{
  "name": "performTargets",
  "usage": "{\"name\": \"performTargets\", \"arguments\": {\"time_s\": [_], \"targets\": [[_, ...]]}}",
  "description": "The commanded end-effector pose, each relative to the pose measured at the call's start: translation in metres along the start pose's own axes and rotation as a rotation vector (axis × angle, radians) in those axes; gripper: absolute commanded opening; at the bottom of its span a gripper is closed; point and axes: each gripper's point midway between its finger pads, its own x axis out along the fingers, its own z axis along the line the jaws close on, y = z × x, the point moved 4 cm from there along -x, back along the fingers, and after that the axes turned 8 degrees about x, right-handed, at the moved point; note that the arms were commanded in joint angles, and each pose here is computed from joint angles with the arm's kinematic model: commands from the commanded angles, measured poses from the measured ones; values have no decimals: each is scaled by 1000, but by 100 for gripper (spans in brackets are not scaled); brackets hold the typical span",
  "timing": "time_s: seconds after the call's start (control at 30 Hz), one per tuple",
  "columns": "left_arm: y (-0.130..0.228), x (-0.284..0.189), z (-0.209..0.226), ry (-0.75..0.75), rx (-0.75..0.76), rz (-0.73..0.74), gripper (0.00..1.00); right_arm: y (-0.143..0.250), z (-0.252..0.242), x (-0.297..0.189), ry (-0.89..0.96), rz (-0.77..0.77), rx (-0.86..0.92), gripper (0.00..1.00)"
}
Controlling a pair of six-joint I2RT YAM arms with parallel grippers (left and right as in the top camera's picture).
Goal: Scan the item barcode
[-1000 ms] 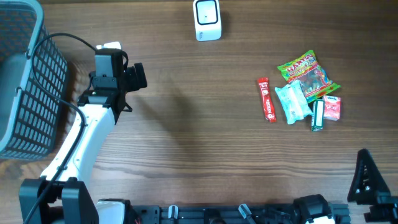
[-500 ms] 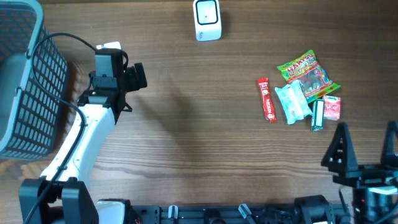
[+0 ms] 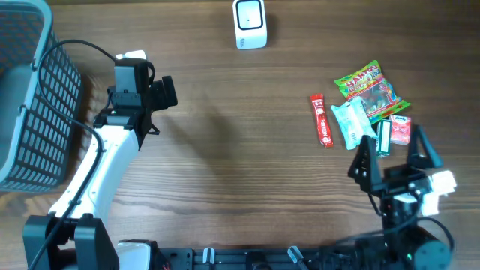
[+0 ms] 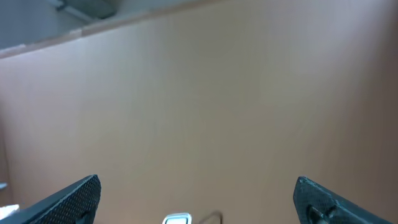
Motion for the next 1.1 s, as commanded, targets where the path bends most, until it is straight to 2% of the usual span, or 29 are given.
{"name": "performTargets", "arguments": {"time_s": [0.0,0.23,0.5,1.07], "targets": [[-3,-2,0,-3,15,-11,100,26,-9,-4,4,36,86,100],[-3,-2,0,-3,15,-11,100,62,-22,-8,35,105,122,100],[-3,-2,0,-4,15,-11,100,123,-44,-26,170,403,141,100],[-3,-2,0,-3,16,-11,100,123,-44,-27,171,404,145,100]]}}
